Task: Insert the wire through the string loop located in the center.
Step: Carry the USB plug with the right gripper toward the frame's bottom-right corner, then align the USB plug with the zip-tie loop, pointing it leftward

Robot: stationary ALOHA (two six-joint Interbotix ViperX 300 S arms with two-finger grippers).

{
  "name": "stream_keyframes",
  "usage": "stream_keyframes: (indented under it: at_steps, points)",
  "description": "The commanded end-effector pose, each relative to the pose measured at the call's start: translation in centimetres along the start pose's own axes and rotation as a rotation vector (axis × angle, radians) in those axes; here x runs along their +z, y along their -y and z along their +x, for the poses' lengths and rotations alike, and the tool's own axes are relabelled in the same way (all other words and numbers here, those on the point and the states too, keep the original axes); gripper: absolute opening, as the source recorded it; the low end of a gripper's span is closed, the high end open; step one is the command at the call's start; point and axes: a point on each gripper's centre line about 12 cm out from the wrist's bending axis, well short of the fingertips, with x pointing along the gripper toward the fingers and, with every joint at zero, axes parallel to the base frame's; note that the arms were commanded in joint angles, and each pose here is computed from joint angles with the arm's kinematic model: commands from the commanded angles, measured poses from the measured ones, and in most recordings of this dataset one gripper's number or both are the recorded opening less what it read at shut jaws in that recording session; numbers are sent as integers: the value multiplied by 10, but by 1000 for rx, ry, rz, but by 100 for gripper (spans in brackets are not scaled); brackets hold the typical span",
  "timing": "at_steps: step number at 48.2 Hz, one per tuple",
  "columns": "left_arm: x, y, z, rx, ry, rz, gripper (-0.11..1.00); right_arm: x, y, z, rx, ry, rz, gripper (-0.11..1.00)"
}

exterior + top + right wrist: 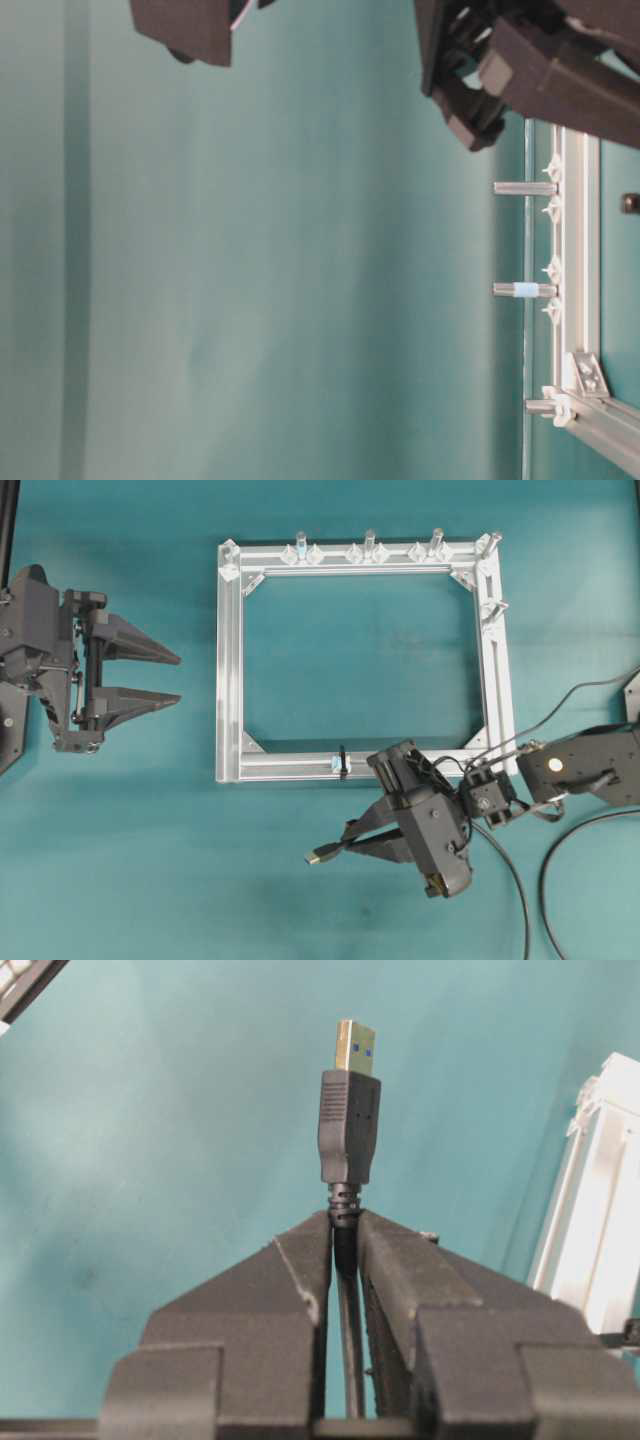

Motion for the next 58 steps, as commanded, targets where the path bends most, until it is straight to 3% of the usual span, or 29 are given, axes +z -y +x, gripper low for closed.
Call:
stream_keyframes:
  at_steps: [1, 21, 39, 58]
  points:
    - [8, 1, 0, -5, 24, 6, 59, 13, -1, -6, 0, 34, 1, 10]
    - [10, 2, 0, -8, 29, 7, 59, -3, -1, -10, -10, -62, 4, 10]
    - [10, 2, 0, -8, 29, 7, 59, -23, 0, -46, -27, -151, 10, 10]
    - [10, 3, 0, -9, 27, 6, 59, -27, 1, -72, -36, -136, 33, 10]
